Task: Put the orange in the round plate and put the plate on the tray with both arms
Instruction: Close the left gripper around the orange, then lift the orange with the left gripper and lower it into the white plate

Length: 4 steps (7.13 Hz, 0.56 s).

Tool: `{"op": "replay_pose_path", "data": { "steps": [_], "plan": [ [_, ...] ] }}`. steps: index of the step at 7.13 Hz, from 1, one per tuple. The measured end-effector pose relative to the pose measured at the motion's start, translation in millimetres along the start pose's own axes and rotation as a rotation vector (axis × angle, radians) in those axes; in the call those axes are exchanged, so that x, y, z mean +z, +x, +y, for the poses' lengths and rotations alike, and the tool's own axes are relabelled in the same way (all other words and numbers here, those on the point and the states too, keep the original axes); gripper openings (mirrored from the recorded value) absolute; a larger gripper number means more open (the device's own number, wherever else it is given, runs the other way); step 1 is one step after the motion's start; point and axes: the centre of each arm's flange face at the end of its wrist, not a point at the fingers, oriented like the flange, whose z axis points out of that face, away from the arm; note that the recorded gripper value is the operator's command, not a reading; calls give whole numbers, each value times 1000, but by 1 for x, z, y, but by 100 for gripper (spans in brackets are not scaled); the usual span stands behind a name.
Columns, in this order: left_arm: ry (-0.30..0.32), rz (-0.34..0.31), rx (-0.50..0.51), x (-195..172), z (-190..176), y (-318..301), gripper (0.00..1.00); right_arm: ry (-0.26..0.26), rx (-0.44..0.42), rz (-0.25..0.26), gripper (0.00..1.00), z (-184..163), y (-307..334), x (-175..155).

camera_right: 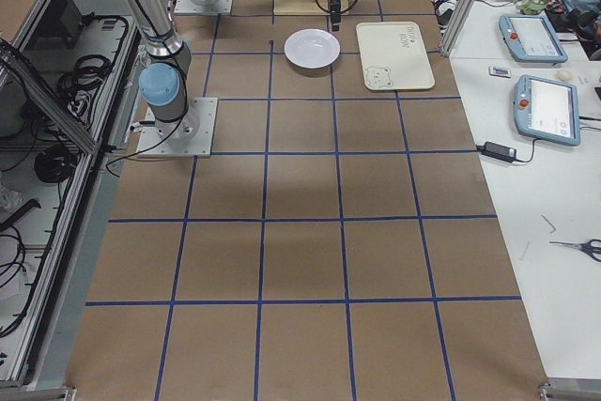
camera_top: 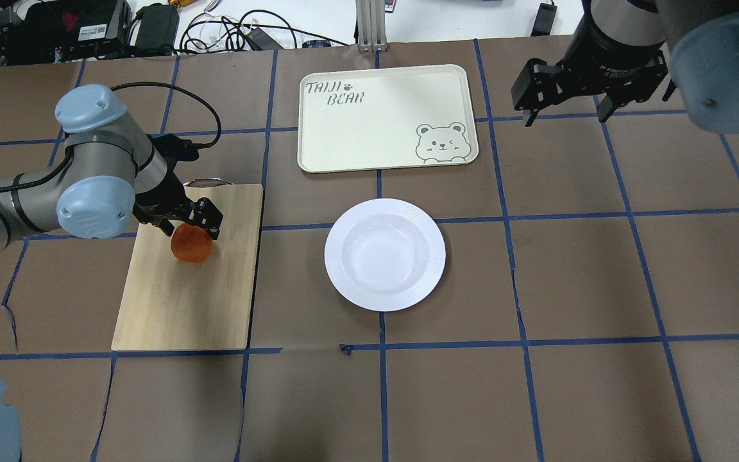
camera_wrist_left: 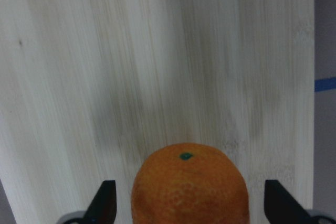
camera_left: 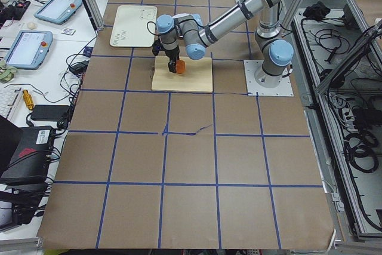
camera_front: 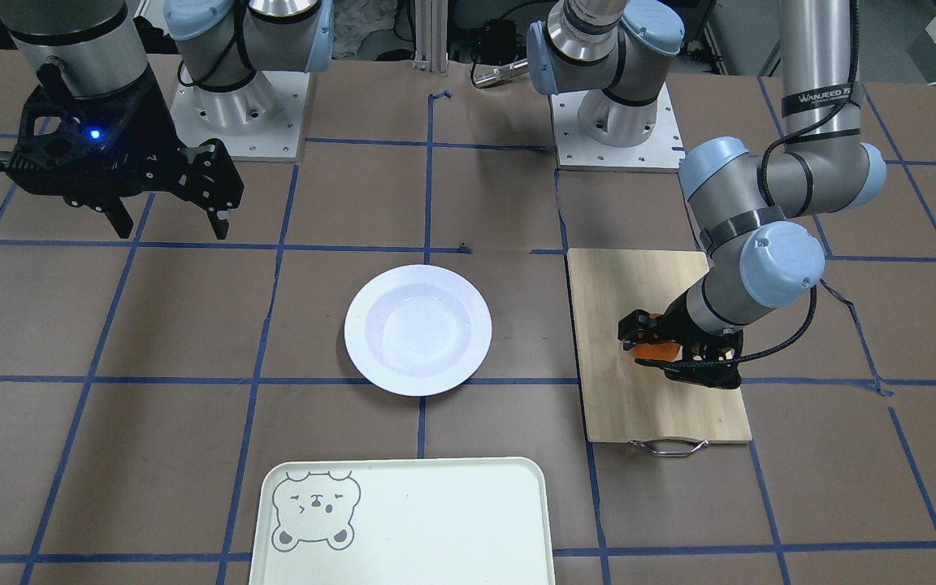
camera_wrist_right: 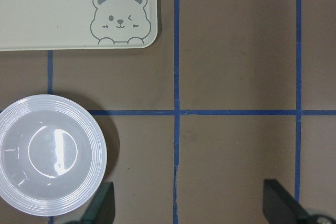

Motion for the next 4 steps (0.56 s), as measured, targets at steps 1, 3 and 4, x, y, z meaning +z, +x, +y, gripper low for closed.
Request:
{"op": "replay_pose_path", "data": {
  "steps": [1,3,4],
  "plan": [
    [-6,2,-1,6,-2,-1,0,0,0,0,100,0,0,0],
    [23,-8,-3,-6,-7,0,0,-1,1,0,100,0,0,0],
    [60,-21,-10,-29,-18,4,0,-2,1,2,100,0,1,1]
  ]
}}
